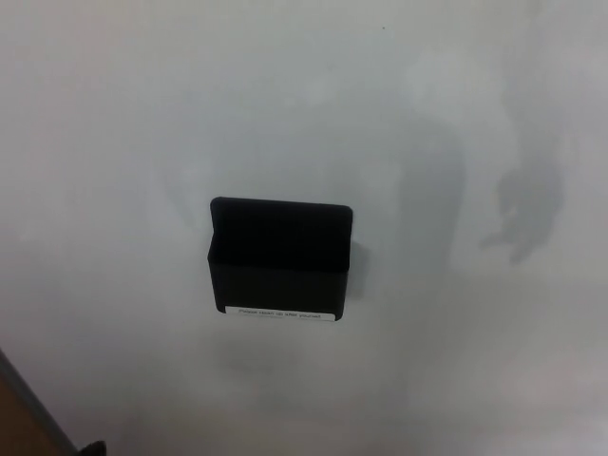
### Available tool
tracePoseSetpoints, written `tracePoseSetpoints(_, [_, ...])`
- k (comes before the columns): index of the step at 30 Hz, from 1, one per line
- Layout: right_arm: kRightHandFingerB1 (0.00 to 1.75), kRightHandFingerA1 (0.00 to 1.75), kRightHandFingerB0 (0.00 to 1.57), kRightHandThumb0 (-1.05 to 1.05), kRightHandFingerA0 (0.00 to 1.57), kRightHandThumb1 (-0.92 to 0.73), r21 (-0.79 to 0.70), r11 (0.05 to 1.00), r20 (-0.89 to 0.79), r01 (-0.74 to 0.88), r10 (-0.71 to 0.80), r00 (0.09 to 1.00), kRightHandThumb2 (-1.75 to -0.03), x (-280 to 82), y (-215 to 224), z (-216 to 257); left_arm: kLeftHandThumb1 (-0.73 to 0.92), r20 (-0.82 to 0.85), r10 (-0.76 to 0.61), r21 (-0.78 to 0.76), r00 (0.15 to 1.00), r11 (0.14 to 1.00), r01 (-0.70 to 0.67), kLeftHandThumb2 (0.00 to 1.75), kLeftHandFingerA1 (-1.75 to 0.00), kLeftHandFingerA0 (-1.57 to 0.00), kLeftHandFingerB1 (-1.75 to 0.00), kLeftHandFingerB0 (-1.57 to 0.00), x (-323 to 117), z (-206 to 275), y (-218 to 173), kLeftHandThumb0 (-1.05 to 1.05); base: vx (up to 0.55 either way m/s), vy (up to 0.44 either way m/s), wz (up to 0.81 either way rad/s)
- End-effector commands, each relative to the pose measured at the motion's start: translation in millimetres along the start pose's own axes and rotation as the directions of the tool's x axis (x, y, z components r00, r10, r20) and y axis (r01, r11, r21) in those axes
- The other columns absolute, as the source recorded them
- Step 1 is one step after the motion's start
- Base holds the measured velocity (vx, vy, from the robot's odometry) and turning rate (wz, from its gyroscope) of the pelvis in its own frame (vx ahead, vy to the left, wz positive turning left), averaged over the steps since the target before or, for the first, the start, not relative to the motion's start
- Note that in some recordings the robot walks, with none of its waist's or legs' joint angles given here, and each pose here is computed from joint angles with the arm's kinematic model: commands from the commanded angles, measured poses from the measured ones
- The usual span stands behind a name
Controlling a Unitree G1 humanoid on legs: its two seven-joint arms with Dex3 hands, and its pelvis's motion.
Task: A magnetic marker holder is on the left hand side of the white board, the robot put the index and middle finger into the opening of the container and pull off the magnetic holder and hand it to a human on the left hand side.
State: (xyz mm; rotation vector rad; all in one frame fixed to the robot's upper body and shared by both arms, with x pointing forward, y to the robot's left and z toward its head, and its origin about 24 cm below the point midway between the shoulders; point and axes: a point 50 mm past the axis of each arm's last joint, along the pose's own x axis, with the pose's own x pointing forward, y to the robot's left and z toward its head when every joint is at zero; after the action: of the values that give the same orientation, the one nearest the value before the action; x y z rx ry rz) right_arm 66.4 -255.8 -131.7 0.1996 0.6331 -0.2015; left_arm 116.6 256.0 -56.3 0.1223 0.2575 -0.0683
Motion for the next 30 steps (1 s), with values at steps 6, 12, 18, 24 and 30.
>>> tracePoseSetpoints(6, [0.50,0.67,0.40,-0.67,0.73,-0.50,0.069,0.994,-0.042,0.081,-0.078,0.996,-0.90,-24,-17,-18,0.44,0.315,-0.210,0.559,0.926,0.829,-0.003,0.76,-0.46,-0.26,-0.40,-0.19,29,136,2,-0.66,0.00,0.000,0.00])
tracePoseSetpoints(12, [0.34,0.55,0.45,-0.64,0.76,-0.64,0.068,0.993,-0.078,0.097,-0.091,0.993,-0.61,-34,-21,-28,0.54,0.303,-0.277,0.717,0.912,0.697,-0.026,0.56,-0.42,-0.32,-0.31,-0.29,36,162,-9,-0.66,0.00,0.000,0.00])
tracePoseSetpoints(18, [0.49,0.66,0.39,-0.68,0.70,-0.56,0.030,0.996,-0.056,0.084,-0.082,0.995,-0.93,-38,-19,-28,0.56,0.259,-0.314,0.813,0.913,0.582,-0.031,0.58,-0.37,-0.34,-0.30,-0.28,48,178,-17,-0.70,0.00,0.000,0.00])
tracePoseSetpoints(24, [0.34,0.56,0.45,-0.62,0.74,-0.66,-0.011,0.996,-0.060,0.083,-0.084,0.995,-0.61,-41,-19,-30,0.56,0.164,-0.335,0.872,0.928,0.488,0.021,0.58,-0.36,-0.29,-0.29,-0.24,61,183,-22,-0.70,0.00,0.000,0.00])
tracePoseSetpoints(30, [0.34,0.56,0.46,-0.60,0.75,-0.66,-0.027,0.996,-0.062,0.081,-0.082,0.995,-0.61,-45,-20,-31,0.55,0.022,-0.311,0.939,0.950,0.332,0.087,0.58,-0.36,-0.24,-0.28,-0.21,83,186,-28,-0.73,0.00,0.000,0.00])
